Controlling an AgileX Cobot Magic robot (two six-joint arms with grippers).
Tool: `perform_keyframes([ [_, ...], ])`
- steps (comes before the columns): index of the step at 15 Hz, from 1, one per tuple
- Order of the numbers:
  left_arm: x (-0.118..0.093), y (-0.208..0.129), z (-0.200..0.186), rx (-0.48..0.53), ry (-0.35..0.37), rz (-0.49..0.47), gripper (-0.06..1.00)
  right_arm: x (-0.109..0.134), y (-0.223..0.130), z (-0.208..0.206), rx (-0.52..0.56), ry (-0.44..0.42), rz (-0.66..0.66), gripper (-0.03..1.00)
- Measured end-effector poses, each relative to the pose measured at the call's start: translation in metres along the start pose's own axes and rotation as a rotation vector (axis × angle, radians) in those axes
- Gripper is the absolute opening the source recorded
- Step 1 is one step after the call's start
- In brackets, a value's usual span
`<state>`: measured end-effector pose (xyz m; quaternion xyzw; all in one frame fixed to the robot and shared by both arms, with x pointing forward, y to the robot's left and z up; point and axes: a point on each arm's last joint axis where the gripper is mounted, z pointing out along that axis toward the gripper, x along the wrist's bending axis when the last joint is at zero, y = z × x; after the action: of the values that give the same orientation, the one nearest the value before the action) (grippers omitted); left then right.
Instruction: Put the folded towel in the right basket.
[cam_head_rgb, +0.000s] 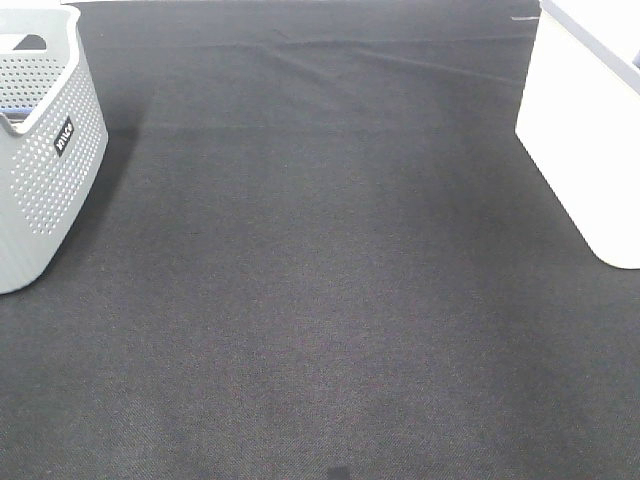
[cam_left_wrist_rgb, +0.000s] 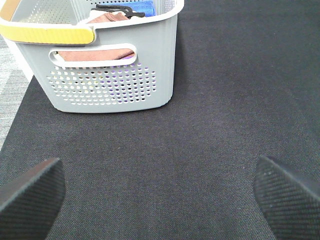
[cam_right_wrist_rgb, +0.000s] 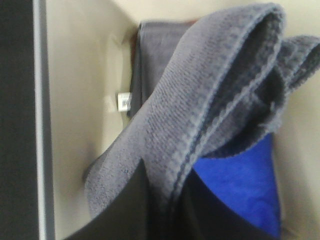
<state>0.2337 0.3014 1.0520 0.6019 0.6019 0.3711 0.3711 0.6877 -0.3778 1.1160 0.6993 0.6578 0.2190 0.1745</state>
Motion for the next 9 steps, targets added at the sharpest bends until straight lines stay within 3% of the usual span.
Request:
perform_keyframes([
  [2,0.000,0.000,0.000,0.000,0.000,0.000,0.97,-0.003,-0.005,0.026,0.069,0.017,0.012,0.13],
  [3,0.000,0.000,0.000,0.000,0.000,0.000,0.97,-0.004,-0.007,0.035,0.086,0.018,0.017,0.22],
  [6,0.000,0.000,0.000,0.000,0.000,0.000,0.97,-0.004,-0.007,0.039,0.084,0.019,0.028,0.75],
  [7,0.000,0.000,0.000,0.000,0.000,0.000,0.97,-0.003,-0.006,0.037,0.080,0.029,0.028,0.82],
  [9,0.000,0.000,0.000,0.000,0.000,0.000,0.97,0.006,-0.004,0.021,0.054,0.100,0.043,0.86],
])
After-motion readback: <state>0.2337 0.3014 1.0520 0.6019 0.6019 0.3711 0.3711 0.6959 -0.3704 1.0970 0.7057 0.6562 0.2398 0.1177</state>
